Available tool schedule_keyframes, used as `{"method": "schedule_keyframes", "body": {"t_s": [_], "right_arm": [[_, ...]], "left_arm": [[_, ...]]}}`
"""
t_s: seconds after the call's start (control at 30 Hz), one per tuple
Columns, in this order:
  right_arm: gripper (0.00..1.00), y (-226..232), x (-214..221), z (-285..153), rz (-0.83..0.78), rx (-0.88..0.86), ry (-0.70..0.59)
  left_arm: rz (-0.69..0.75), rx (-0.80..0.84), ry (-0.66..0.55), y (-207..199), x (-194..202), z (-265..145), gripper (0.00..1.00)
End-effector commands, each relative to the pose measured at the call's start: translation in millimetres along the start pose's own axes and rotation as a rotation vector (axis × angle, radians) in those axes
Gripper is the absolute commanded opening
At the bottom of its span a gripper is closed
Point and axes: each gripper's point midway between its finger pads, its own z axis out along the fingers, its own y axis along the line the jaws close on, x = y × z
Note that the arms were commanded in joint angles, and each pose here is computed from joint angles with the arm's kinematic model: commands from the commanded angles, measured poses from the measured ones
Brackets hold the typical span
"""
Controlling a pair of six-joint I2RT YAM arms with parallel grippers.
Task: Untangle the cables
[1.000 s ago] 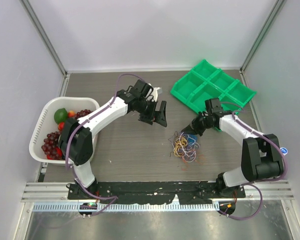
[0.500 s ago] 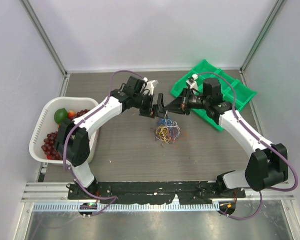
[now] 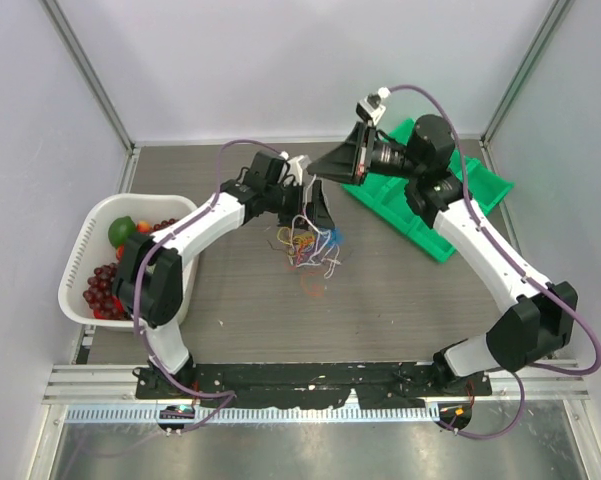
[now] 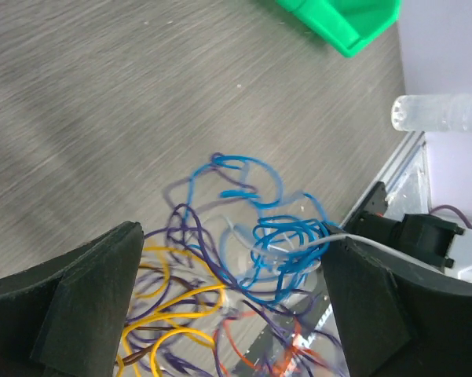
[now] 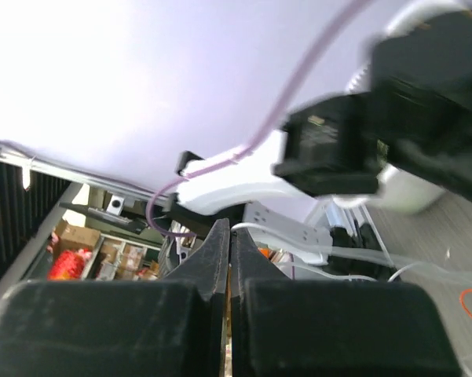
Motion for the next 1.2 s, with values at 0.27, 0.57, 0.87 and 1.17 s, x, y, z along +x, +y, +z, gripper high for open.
{"method": "schedule_keyframes", "body": {"t_s": [0.27,0.57,0.87,1.17], "right_arm": [[0.01,215.7,-65.8,-5.7,-0.530,-0.355,-0.230],[0.01,249.9,-92.6,-19.4,-0.677,-0.265,-0.405],[0.01,286.8,-98.8,-55.3,-0.827,-0.211,-0.569],[0.01,298.3,-105.7,-58.9,-0.817,-0.270,-0.626]], "left_arm": [[-0.040,-0.267,0.144,99.9,65.0,30.4,0.85],[-0.075,-0.413,0.129,140.3,73.2,2.0,0.80],[-0.069,-0.448,0.144,152.1,86.0,-3.5,0.80],[0.029,-0.305,0.006,95.7,36.8,-31.6,0.89]]}}
